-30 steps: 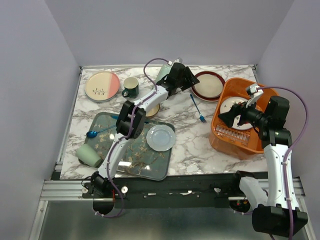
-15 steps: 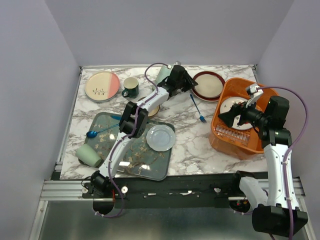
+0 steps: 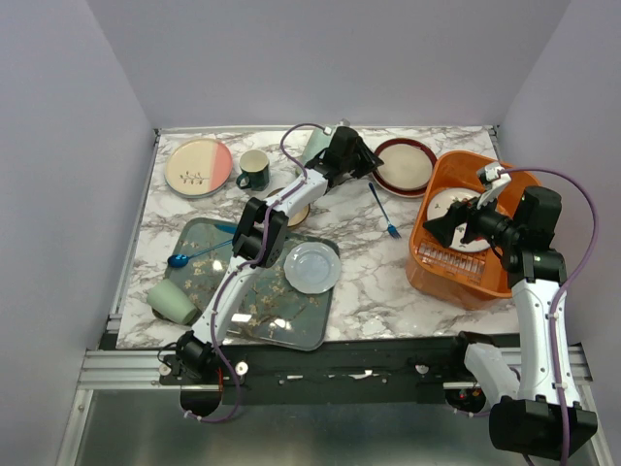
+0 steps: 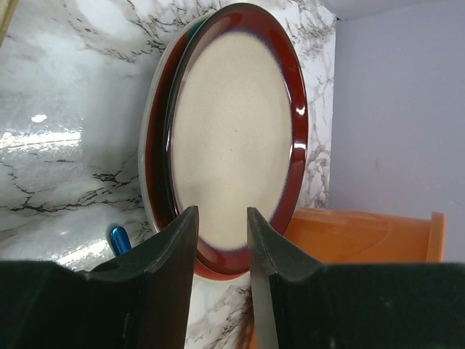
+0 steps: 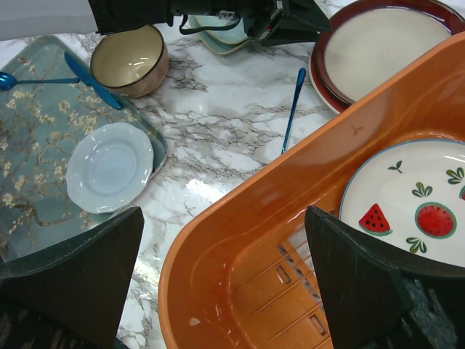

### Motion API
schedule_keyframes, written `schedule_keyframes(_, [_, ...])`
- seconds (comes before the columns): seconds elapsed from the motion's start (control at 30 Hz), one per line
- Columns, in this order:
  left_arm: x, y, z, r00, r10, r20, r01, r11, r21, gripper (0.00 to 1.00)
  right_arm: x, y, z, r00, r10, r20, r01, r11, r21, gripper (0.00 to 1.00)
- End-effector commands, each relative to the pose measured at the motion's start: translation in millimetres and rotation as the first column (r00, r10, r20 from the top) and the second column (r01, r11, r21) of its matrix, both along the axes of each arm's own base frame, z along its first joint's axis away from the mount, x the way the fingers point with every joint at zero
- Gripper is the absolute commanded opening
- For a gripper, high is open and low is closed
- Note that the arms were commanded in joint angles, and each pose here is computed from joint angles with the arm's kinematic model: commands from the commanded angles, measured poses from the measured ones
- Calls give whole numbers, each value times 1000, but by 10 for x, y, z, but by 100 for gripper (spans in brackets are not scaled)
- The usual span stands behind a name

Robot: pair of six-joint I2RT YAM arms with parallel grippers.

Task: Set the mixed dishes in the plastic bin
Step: Pick up the plate at the center of the board.

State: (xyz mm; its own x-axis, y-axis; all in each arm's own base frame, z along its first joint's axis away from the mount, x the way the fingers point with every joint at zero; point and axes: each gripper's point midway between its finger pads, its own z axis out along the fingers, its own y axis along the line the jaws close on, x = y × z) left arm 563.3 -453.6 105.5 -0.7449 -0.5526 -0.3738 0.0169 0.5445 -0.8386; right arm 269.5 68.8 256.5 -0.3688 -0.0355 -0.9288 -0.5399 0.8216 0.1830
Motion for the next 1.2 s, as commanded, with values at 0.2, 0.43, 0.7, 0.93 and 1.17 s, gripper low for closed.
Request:
schedule_keyframes(0.2, [45,93,-184,998,49,-45,-47,998,42,45,32,-44,-25,1000,-25,-6,25,1000,2,100])
schedule_keyframes(0.43, [57,57,-213,997,53,-57,-51,998,23,45,33,-51,-24,1000,-29,-4,29,1000,-1,100])
schedule_keyframes(0.7, [81,60,-270,995,66,-71,-65,998,16,45,38,-56,-30,999,-32,-6,32,999,-2,100])
schedule_keyframes(0.93, [99,48,-304,994,73,-77,-73,997,5,45,42,-61,-35,999,-34,-7,34,999,-3,100])
schedule_keyframes(1.17, [99,19,-465,989,93,-112,-94,996,-6,43,41,-61,-25,999,-34,-4,34,999,-4,100])
